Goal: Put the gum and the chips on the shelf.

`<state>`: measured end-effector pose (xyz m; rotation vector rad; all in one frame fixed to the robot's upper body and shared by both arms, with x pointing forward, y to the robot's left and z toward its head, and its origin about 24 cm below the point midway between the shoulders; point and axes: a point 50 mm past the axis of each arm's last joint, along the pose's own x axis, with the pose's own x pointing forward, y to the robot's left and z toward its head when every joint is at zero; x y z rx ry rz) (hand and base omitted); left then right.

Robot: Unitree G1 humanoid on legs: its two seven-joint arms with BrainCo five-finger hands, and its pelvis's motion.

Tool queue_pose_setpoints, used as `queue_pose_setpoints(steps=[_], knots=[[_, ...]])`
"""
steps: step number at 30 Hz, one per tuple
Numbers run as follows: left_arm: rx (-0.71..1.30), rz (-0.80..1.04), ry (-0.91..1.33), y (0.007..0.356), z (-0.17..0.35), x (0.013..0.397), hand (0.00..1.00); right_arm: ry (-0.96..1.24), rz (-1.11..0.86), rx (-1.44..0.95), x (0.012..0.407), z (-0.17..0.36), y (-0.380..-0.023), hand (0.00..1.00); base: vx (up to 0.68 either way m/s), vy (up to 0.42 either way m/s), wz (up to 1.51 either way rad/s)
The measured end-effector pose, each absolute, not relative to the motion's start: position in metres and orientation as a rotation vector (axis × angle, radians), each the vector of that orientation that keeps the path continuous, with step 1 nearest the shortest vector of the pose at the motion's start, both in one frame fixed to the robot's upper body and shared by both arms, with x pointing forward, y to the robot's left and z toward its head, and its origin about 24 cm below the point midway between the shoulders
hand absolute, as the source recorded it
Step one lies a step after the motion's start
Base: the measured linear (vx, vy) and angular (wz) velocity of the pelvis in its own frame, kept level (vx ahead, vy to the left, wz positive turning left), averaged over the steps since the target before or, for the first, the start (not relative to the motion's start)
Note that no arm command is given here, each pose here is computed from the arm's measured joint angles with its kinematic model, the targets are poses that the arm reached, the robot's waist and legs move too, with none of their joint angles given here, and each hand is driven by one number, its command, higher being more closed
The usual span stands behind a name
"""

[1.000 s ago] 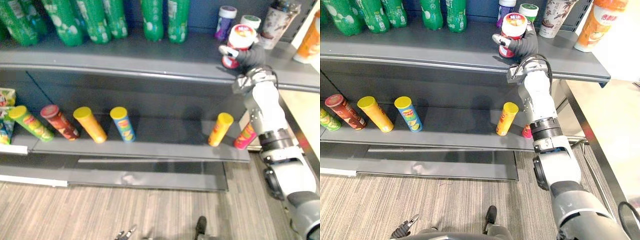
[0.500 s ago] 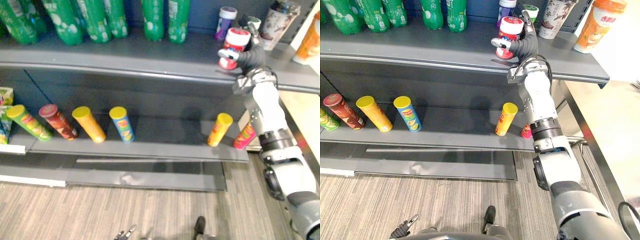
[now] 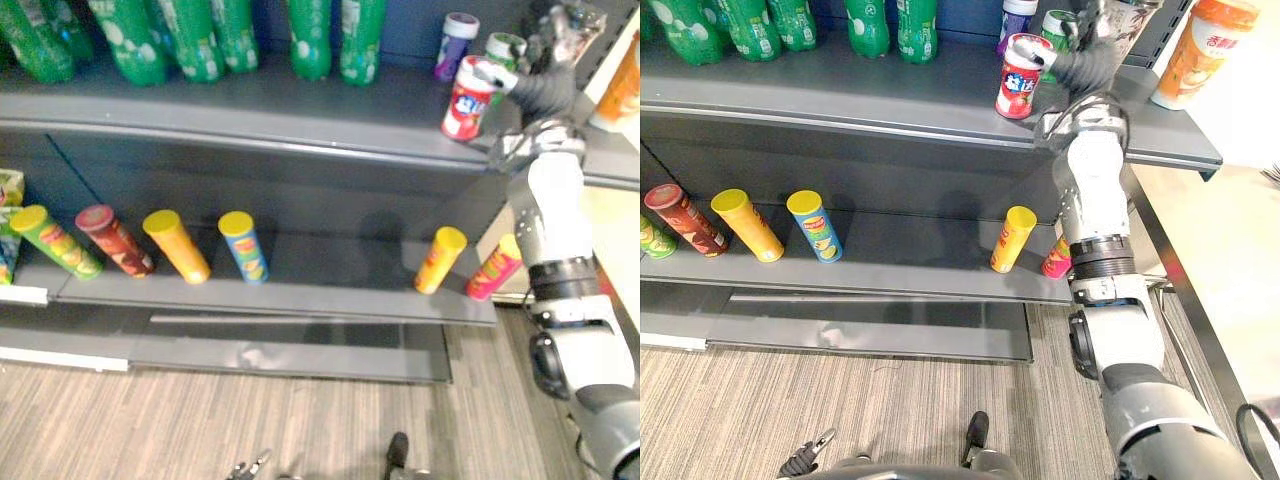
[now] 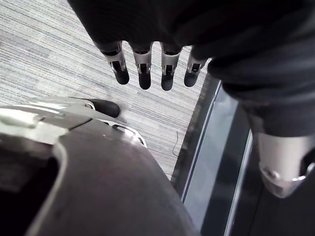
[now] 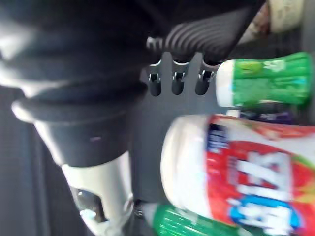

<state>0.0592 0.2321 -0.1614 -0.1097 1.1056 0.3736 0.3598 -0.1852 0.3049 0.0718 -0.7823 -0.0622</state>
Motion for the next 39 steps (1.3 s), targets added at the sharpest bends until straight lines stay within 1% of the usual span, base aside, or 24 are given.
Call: queue_pose_setpoints(steps=[4,8,11,14,15,17,19,24,28,31,33,34,36,37,39], knots=[[-0.108,0.382,1.106,0.232,-0.161,0.059,0.00,-0.901,-0.070,0.103,0.344,0.323,-0.189,0.00,0.00,0.000,0.00],[-0.108,0.384,1.107,0.232,-0.161,0.059,0.00,-1.035,-0.056,0.129,0.318,0.332,-0.192,0.00,0.00,0.000,0.00],[-0.108,0.384,1.110,0.232,-0.162,0.058,0.00,-1.090,-0.039,0.154,0.294,0.313,-0.193,0.00,0.00,0.000,0.00],[-0.106,0.388,1.118,0.232,-0.162,0.055,0.00,-1.028,-0.039,0.211,0.282,0.275,-0.193,0.00,0.00,0.000,0.00],[-0.105,0.392,1.123,0.232,-0.162,0.054,0.00,-0.966,-0.047,0.246,0.273,0.249,-0.194,0.00,0.00,0.000,-0.03],[-0.109,0.402,1.128,0.232,-0.163,0.052,0.00,-0.900,-0.046,0.245,0.263,0.226,-0.195,0.00,0.00,0.000,-0.05],[-0.127,0.419,1.140,0.227,-0.165,0.047,0.00,-0.782,-0.013,0.228,0.247,0.191,-0.190,0.00,0.00,0.000,-0.06],[-0.104,0.402,1.150,0.224,-0.166,0.045,0.00,-0.538,0.057,0.228,0.219,0.133,-0.177,0.00,0.00,-0.002,-0.13],[-0.100,0.401,1.160,0.223,-0.166,0.042,0.00,-0.413,0.037,0.226,0.201,0.104,-0.175,0.00,0.00,-0.002,-0.02],[-0.097,0.408,1.168,0.223,-0.167,0.039,0.00,-0.241,0.015,0.257,0.191,0.064,-0.170,0.00,0.00,0.000,-0.02],[-0.094,0.410,1.162,0.223,-0.167,0.039,0.00,-0.008,-0.014,0.284,0.180,0.012,-0.167,0.00,0.00,0.000,-0.06],[-0.094,0.412,1.162,0.223,-0.167,0.039,0.00,0.065,-0.019,0.286,0.175,-0.004,-0.167,0.00,0.00,0.000,0.00],[-0.091,0.411,1.166,0.222,-0.167,0.040,0.00,0.357,-0.049,0.313,0.150,-0.061,-0.170,0.00,0.00,0.000,0.00],[-0.091,0.409,1.167,0.221,-0.167,0.040,0.00,0.418,-0.063,0.314,0.143,-0.072,-0.171,0.00,0.02,0.010,-0.03],[-0.095,0.401,1.168,0.217,-0.168,0.041,0.00,0.595,-0.137,0.300,0.118,-0.103,-0.181,0.00,0.03,0.013,-0.06]])
